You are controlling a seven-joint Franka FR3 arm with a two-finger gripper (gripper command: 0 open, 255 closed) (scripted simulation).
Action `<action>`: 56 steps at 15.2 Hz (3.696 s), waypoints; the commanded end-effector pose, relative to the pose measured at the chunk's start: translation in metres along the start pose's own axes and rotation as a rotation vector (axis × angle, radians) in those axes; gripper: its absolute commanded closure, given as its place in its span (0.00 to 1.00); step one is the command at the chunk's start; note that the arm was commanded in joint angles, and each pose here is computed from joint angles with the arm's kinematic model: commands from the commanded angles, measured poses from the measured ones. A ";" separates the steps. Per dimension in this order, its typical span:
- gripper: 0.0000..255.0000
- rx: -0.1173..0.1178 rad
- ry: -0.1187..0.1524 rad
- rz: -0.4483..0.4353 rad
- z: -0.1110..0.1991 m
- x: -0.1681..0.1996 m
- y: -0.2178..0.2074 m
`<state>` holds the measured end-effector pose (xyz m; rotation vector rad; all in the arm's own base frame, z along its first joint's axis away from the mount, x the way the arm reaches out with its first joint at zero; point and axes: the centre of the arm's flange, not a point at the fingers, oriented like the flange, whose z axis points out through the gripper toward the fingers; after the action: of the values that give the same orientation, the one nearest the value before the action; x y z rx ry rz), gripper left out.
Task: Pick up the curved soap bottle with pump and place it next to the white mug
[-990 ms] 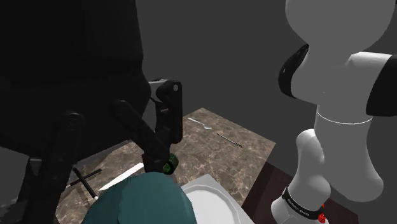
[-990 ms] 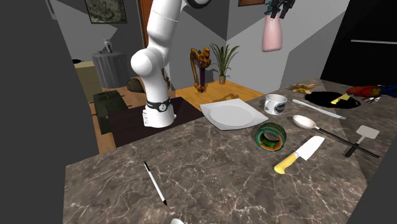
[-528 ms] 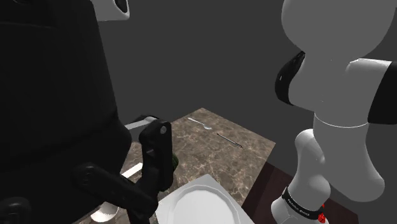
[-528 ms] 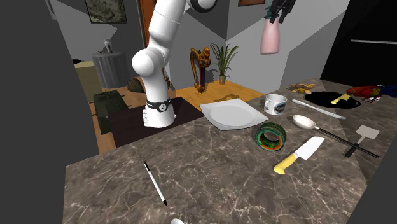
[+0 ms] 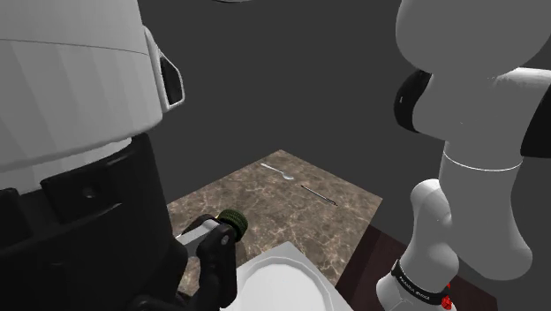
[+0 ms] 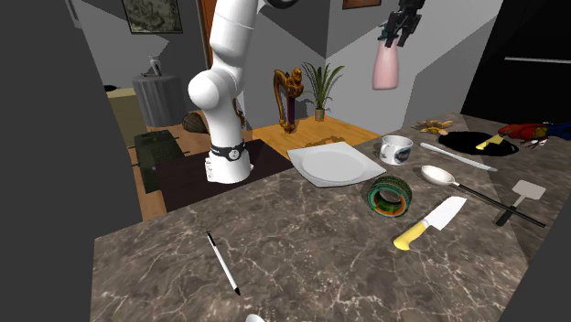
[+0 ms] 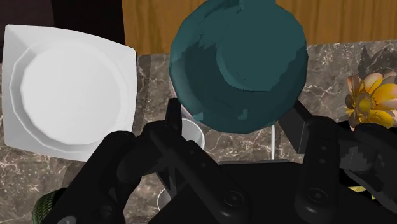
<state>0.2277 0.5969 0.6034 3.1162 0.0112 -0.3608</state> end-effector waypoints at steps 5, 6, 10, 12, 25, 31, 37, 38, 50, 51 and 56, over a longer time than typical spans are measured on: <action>1.00 0.001 0.000 0.000 0.031 0.007 0.000; 1.00 0.001 0.000 0.000 0.036 0.009 0.000; 1.00 0.001 0.000 0.000 0.057 0.013 0.000; 1.00 0.001 0.000 0.000 0.067 0.016 0.000; 1.00 0.001 0.000 0.000 0.134 0.031 0.000; 1.00 0.001 0.000 0.000 0.165 0.039 0.000; 1.00 0.001 0.000 0.000 0.196 0.046 0.000; 1.00 0.001 0.000 0.000 0.201 0.047 0.000; 0.00 0.001 0.000 0.000 0.219 0.051 -0.001; 0.00 0.001 0.000 0.000 0.219 0.051 0.000; 0.00 0.001 0.000 0.000 0.206 0.051 0.000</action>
<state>0.2296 0.5968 0.3834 3.1175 0.0108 -0.3606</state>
